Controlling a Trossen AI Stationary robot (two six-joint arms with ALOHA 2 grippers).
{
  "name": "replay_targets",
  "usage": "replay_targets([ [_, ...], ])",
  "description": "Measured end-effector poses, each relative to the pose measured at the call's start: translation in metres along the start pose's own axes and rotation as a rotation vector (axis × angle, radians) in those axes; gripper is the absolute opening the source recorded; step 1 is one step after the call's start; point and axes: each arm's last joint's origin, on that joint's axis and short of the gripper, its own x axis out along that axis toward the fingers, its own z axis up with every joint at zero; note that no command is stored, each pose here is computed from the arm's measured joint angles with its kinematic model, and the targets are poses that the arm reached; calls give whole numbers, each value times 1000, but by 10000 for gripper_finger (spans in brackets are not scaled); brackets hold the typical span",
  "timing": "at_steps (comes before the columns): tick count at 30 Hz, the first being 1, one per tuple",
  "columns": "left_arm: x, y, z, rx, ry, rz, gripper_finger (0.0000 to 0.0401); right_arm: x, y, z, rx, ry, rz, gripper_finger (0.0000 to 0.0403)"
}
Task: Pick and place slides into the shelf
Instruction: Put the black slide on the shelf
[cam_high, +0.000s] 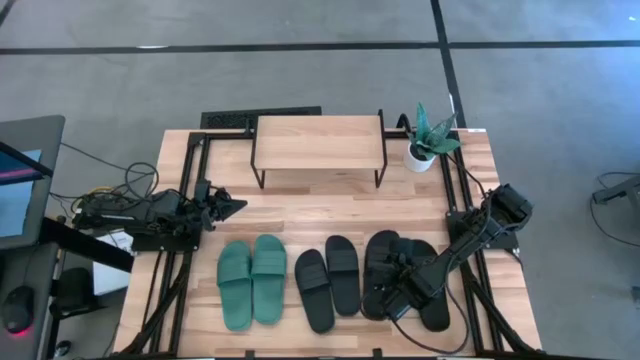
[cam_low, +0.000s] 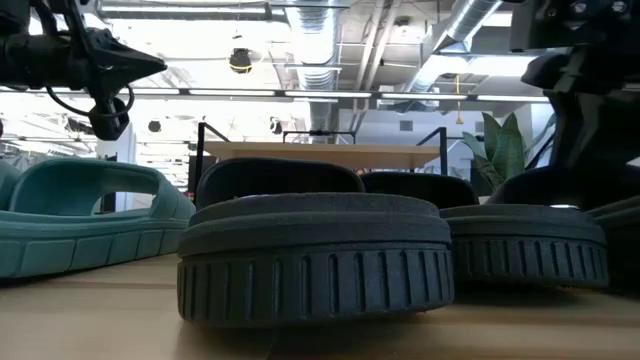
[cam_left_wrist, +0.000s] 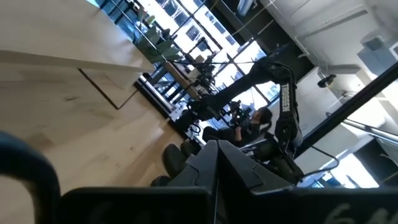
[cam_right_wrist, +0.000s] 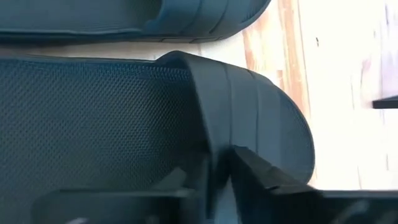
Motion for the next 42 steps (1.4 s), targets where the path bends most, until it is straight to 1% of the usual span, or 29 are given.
replay_targets([
  [1,0,0,0,0,0,1,0,0,0,0,-3,-1,-4,17],
  [2,0,0,0,0,-1,0,0,0,0,0,-3,-4,-9,13],
  [6,0,0,0,0,-1,1,0,-3,1,-3,7,-13,-23,8],
  [11,0,0,0,0,0,1,0,-12,-4,1,40,-12,-84,5],
  [15,0,0,0,1,1,4,0,-20,-7,6,35,-23,-104,3],
  [19,0,2,-1,6,-2,30,0,-30,-9,13,12,-47,-112,3],
  [23,0,3,-1,9,-5,49,0,-39,-13,22,7,-61,-108,2],
  [29,0,3,-1,9,-7,51,0,-51,-24,36,-20,-85,-148,2],
  [34,0,3,-1,9,-7,50,0,-60,-35,52,-48,-108,-154,1],
  [42,0,2,-1,7,-2,38,0,-71,-64,85,-69,-157,-184,1],
])
